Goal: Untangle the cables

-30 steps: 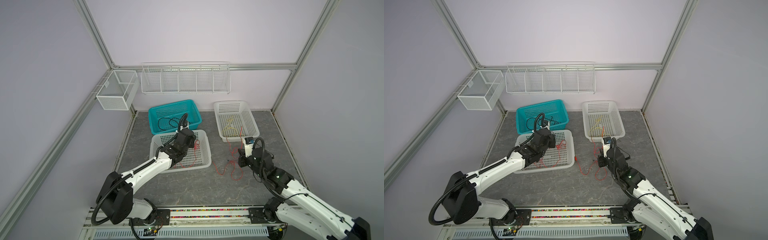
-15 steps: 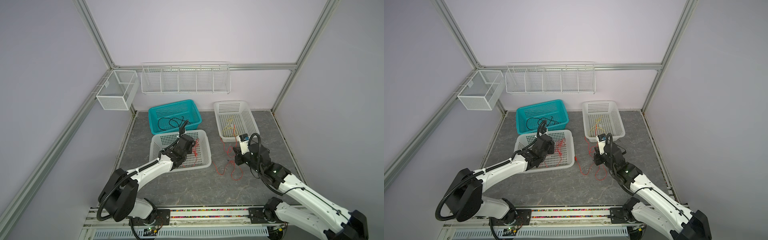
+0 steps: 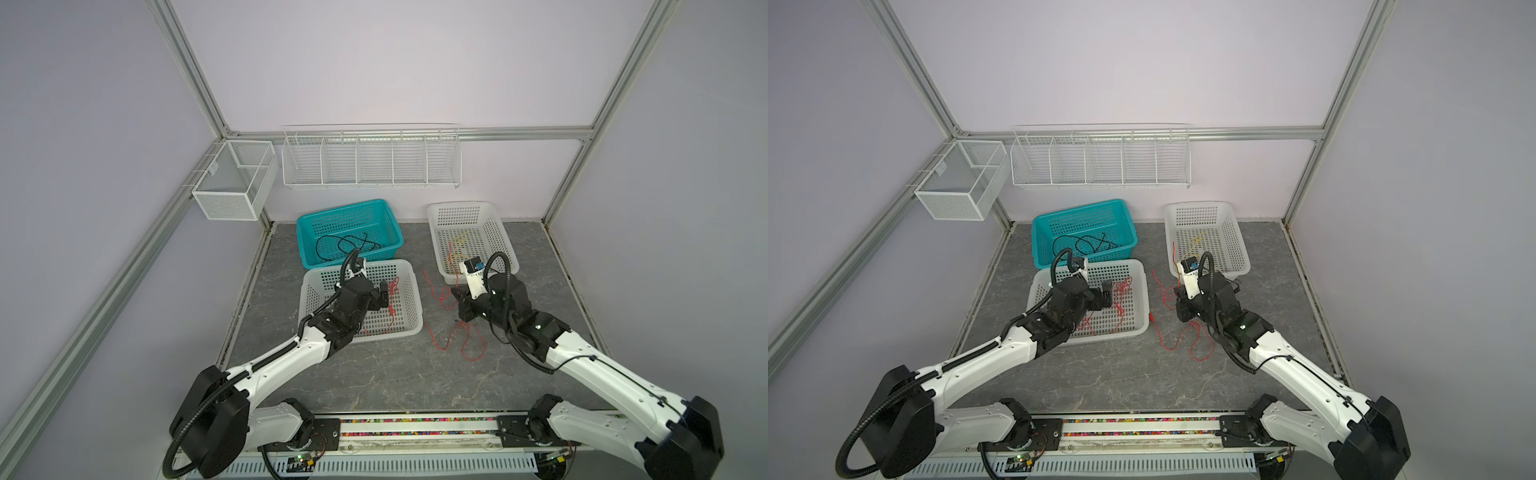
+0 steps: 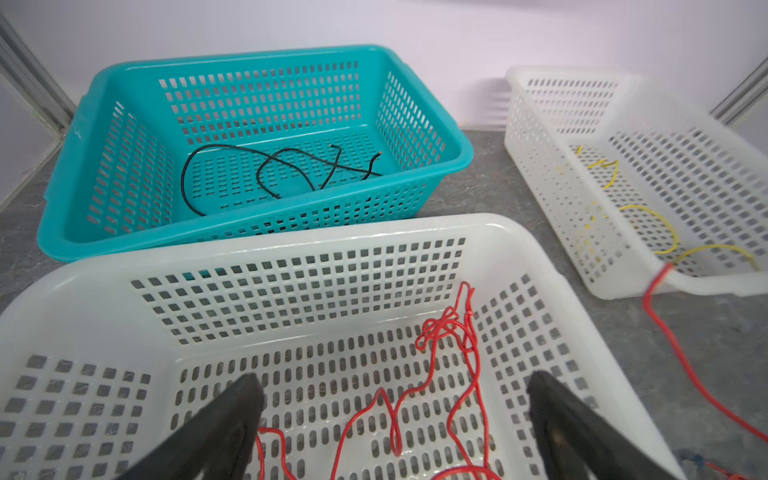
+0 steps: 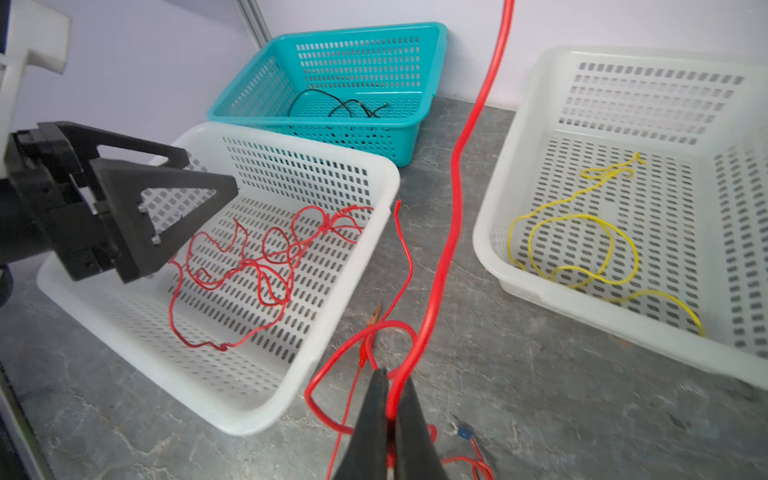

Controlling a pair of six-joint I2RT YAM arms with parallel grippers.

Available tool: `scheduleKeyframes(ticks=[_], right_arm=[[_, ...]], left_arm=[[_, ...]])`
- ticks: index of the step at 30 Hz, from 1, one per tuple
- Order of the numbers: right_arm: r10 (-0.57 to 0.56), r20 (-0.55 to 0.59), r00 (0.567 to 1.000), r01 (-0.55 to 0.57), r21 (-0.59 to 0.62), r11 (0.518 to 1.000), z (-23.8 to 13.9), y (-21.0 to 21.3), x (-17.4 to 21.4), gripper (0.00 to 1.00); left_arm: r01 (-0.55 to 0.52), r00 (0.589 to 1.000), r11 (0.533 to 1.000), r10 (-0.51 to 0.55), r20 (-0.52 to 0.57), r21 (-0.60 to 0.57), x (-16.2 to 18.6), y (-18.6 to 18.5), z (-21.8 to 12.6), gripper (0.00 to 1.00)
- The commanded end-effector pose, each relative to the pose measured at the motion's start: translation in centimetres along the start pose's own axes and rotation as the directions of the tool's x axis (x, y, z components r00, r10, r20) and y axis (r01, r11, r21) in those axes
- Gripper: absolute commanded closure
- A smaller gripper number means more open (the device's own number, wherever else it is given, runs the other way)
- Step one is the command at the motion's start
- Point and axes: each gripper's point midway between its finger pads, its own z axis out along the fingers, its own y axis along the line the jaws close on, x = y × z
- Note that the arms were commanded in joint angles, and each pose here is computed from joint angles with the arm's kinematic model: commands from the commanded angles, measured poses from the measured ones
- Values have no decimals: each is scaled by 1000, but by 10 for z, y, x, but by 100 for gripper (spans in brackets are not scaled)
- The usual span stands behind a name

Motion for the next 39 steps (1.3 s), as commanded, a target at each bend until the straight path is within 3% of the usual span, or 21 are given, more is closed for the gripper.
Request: scheduleKeyframes(ticks=[1, 6, 13, 22, 25, 30, 34, 39], right_arm=[[-27, 48, 998, 33, -128, 991, 10, 34, -25, 94], [-71, 50, 996, 81, -224, 971, 35, 74, -38, 94], [-117, -19, 993, 104, -325, 940, 79, 120, -24, 94], [-34, -153, 988, -19, -332, 943, 138, 132, 9, 90], [-28, -186, 982, -32, -310, 950, 148, 130, 17, 83], [-45, -164, 985, -1, -268, 964, 144, 122, 9, 60], [-79, -130, 988, 50, -212, 976, 131, 112, -4, 46], [-105, -98, 990, 97, -86, 992, 103, 84, -16, 35]], left_arm=[[10, 992, 995, -22, 123, 99, -31, -11, -20, 1], [36, 979, 992, -59, 196, 120, -47, -4, -46, 1], [60, 965, 988, -93, 244, 139, -56, 2, -65, 1], [37, 969, 988, -72, 235, 149, -49, 0, -63, 1], [27, 971, 989, -61, 231, 147, -48, 0, -62, 1], [18, 972, 990, -49, 232, 137, -49, 0, -59, 1], [13, 977, 991, -41, 207, 132, -46, -3, -52, 1], [-3, 988, 989, -19, 153, 146, -40, -12, -41, 1]])
